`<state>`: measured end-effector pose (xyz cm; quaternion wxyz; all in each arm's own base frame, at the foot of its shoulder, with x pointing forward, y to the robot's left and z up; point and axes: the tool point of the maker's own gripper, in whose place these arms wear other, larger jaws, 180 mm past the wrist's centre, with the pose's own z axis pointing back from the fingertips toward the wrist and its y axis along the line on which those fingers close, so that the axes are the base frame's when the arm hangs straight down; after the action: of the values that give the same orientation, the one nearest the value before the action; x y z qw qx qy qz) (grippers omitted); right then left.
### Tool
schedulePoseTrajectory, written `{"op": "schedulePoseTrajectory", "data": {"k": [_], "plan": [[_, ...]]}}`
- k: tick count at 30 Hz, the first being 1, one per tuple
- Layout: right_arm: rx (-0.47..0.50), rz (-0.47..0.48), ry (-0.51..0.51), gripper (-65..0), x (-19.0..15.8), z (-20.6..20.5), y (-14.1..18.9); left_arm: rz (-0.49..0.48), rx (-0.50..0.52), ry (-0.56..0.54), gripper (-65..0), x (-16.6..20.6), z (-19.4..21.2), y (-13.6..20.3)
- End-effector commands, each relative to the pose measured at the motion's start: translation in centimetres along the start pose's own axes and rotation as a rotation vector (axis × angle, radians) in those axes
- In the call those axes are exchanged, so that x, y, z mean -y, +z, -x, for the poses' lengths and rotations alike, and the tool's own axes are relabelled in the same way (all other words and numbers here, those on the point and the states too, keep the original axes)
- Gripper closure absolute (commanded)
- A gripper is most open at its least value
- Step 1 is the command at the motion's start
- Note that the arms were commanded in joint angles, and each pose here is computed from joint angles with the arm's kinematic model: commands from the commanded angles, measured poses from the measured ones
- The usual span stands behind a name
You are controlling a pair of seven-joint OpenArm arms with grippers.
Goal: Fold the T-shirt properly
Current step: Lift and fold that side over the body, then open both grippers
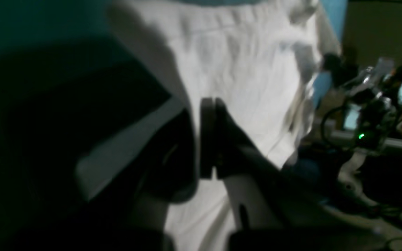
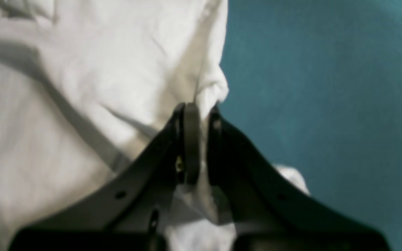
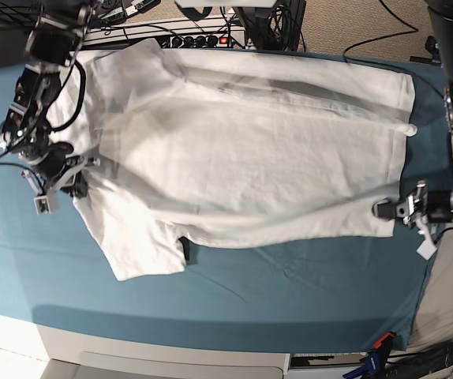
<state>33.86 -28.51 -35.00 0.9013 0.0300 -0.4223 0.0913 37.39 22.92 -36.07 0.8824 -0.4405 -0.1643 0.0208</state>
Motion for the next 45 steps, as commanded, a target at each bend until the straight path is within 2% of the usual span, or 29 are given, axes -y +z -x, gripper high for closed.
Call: {"op": "schedulePoseTrajectory", "data": {"k": [1,6,10,13,19,35,45], "plan": [[0.049,0.023,0.025,0.0,0.8,-1.6,0.9,-0.006,0.043,-0.034,0.0,0.4,-1.5,1.8],[0.035,0.073,0.011,0.0,2.1,0.1,2.8,-0.061,0.027,-0.041,0.0,-1.3,0.0,3.5],[0.051,0.116,-0.053,0.0,4.0,1.1,4.5,-0.091,-0.003,-0.041,0.0,-2.5,1.9,4.1],[0.052,0.120,-0.106,0.0,4.7,2.0,5.5,-0.101,-0.025,-0.045,0.0,-2.9,3.1,4.1],[0.018,0.128,-0.136,0.0,5.3,4.2,6.8,-0.110,-0.045,-0.062,0.0,-3.0,3.9,4.1],[-0.078,0.122,-0.146,0.0,4.9,6.8,7.2,-0.151,-0.038,-0.055,0.0,-3.9,3.9,6.0],[-0.124,0.120,-0.152,0.0,4.8,7.6,7.3,-0.160,-0.089,-0.001,0.0,-5.4,7.3,5.5]]}}
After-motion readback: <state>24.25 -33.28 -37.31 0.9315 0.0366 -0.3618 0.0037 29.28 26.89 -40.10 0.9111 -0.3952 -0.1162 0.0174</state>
